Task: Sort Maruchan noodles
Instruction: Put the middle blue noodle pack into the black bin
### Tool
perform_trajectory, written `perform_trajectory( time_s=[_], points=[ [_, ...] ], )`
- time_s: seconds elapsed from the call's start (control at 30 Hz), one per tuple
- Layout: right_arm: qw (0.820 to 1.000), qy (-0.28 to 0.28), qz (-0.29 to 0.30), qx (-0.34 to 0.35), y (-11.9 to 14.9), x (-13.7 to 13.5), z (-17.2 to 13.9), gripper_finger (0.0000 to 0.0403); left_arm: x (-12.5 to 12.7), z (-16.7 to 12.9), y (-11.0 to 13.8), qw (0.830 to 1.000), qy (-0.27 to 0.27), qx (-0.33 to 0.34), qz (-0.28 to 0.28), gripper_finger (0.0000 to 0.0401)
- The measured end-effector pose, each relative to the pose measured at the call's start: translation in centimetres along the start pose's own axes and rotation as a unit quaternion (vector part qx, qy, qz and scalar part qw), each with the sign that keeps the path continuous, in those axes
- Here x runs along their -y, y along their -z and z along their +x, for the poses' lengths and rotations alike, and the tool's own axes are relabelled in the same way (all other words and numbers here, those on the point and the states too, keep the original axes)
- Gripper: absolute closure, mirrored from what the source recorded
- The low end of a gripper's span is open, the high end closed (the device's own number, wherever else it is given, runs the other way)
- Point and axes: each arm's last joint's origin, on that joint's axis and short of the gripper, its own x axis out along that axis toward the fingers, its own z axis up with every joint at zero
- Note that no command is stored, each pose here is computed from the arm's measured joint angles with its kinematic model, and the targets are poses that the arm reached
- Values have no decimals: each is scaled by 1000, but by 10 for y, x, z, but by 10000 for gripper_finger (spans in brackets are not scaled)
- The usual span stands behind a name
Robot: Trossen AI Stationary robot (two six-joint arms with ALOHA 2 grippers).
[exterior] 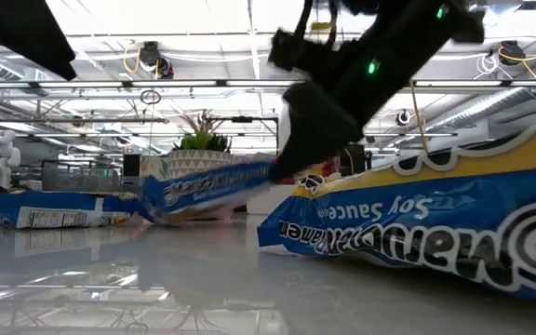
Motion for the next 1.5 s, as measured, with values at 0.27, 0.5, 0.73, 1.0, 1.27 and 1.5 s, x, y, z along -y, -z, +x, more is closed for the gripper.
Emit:
perform_trajectory(
  time_s=[0.27, 0.5, 0.73, 1.0, 1.27, 1.5],
  points=[
    [985, 95, -112, 85, -23, 4, -43, 403, 0, 0, -1, 1000, -2, 11, 3, 89],
    [974, 129, -143, 121, -37, 10, -72, 403, 9, 0, -5, 998, 35, 18, 41, 89],
    [968, 163, -138, 135, -41, 14, -84, 403, 24, 9, -16, 993, 71, 53, 73, 89],
    [963, 185, -118, 157, -47, 19, -102, 403, 48, 38, -18, 986, 69, 74, 132, 89],
    [958, 188, -88, 196, -54, 24, -139, 403, 75, 65, -35, 975, 105, 147, 128, 89],
    [952, 191, -84, 223, -54, 17, -159, 403, 96, 99, -34, 968, 101, 183, 137, 89]
  ],
)
